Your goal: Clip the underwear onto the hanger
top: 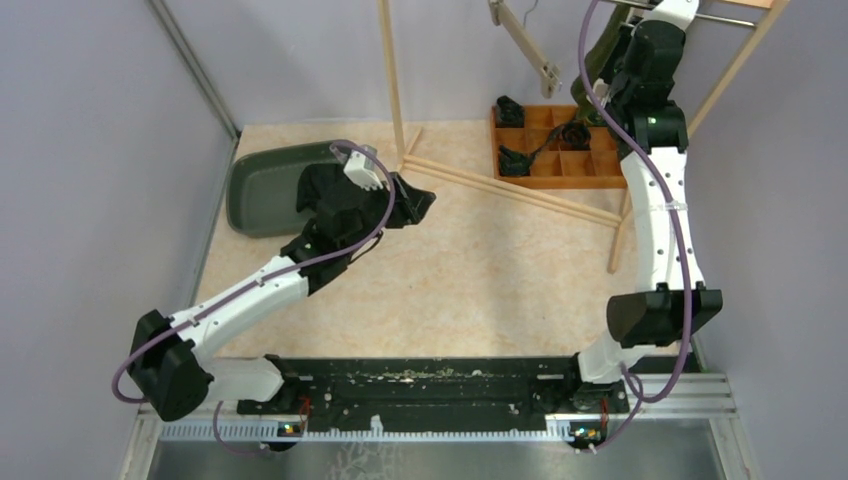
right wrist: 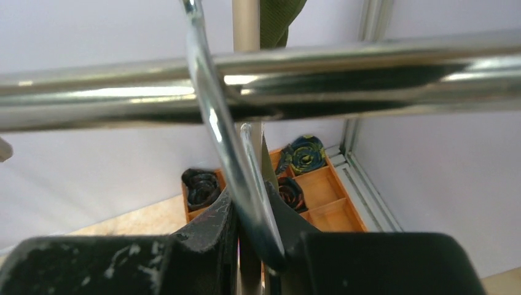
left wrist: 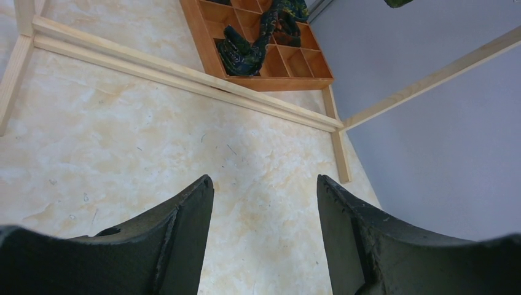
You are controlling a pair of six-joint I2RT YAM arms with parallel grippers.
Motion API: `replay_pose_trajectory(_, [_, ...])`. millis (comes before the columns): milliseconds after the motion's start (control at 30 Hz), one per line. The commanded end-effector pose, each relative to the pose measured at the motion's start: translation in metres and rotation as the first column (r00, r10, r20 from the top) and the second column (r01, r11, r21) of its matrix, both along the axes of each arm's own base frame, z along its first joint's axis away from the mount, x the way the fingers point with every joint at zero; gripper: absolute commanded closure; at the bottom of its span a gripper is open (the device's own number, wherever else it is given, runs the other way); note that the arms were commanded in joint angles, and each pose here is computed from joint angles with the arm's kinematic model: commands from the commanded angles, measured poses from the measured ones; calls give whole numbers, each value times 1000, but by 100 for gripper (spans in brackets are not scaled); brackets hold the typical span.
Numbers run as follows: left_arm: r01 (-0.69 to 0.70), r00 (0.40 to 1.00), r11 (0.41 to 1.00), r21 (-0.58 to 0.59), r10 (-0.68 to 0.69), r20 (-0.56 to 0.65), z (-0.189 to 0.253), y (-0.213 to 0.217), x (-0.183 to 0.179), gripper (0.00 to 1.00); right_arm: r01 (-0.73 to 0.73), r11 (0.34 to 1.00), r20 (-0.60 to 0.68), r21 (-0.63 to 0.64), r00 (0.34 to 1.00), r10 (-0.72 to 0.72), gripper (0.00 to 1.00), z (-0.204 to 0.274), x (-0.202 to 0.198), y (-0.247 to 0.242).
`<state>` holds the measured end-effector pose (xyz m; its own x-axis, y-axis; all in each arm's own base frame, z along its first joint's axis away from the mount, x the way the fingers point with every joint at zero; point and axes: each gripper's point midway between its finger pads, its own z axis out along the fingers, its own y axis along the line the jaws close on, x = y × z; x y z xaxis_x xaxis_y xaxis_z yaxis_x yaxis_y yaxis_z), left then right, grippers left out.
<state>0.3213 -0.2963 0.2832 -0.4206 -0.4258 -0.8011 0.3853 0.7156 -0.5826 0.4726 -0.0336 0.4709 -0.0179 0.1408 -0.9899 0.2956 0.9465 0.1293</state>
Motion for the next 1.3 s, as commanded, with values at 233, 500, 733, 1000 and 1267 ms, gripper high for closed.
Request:
replay_pose_trajectory(233, [16,997,999,-41,-13,73,17,8,-9,32,-223,973,-38,55,974,225,100,-12,-30,28])
replay_pose_trajectory(500, [21,995,998,-54,-16,94,20,12,-14,32,-276,958,-75,77,957,282,100,-16,-54,35])
replay_pose_trajectory(733, [12,994,997,-72,-3,113,26,20,-20,32,-282,955,-72,91,955,289,100,-10,-71,35])
replay_pose_trajectory(1000, [-46,988,999,-25,50,144,33,37,-20,30,-232,966,-26,110,971,236,56,9,-87,23])
replay_pose_trajectory(1267, [-63,990,998,25,60,131,44,37,-14,12,-168,982,77,88,984,161,23,50,-112,10])
